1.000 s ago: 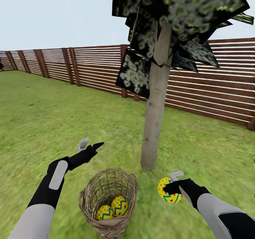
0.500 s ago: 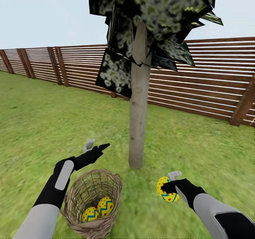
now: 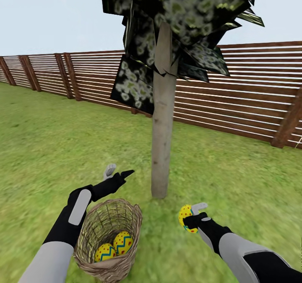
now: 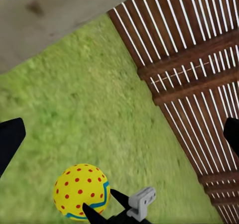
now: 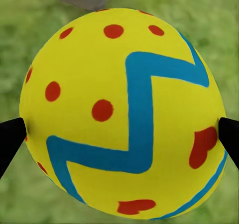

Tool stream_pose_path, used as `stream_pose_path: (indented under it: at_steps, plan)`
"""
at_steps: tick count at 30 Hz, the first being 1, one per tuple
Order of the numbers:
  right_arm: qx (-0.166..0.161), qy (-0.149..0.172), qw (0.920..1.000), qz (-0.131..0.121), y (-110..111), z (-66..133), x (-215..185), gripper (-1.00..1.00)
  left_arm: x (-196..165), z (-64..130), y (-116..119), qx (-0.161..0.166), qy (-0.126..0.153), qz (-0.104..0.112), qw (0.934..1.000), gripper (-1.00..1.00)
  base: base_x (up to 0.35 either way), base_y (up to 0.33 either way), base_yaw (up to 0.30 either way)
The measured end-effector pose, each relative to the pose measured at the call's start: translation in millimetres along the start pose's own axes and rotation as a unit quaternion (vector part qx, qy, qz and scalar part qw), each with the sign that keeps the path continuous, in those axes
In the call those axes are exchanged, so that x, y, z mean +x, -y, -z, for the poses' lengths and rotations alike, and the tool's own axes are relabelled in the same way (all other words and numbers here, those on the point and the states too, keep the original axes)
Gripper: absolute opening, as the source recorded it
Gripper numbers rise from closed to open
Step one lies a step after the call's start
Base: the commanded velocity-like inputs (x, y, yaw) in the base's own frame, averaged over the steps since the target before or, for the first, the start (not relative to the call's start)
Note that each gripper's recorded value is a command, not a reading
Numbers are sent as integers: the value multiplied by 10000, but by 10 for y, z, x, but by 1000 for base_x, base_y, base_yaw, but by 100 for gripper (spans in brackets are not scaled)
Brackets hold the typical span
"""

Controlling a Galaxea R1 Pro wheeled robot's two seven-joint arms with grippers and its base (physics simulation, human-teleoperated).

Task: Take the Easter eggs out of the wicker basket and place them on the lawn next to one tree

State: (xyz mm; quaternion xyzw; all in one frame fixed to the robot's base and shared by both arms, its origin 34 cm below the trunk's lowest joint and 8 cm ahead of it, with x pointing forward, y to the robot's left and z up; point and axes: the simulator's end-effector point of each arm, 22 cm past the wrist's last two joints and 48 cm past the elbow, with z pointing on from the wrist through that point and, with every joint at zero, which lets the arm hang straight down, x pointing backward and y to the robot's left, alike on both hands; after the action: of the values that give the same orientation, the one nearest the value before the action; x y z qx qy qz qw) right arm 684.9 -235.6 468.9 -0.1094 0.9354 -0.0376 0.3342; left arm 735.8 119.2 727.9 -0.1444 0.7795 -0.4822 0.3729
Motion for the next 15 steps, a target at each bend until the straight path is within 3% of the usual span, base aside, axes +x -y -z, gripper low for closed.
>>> stream_pose_path:
  at_steps: [5,15]
  plan:
    - [3,21,10000,17,-2,1,-3,-100,99,-49,43,16,-133,-81,9999,100,117,-213,0]
    - [-4,-8,10000,-14,1,54,-44,-100,96,-65,160,71,-185,-114,9997,100,7,-10,0]
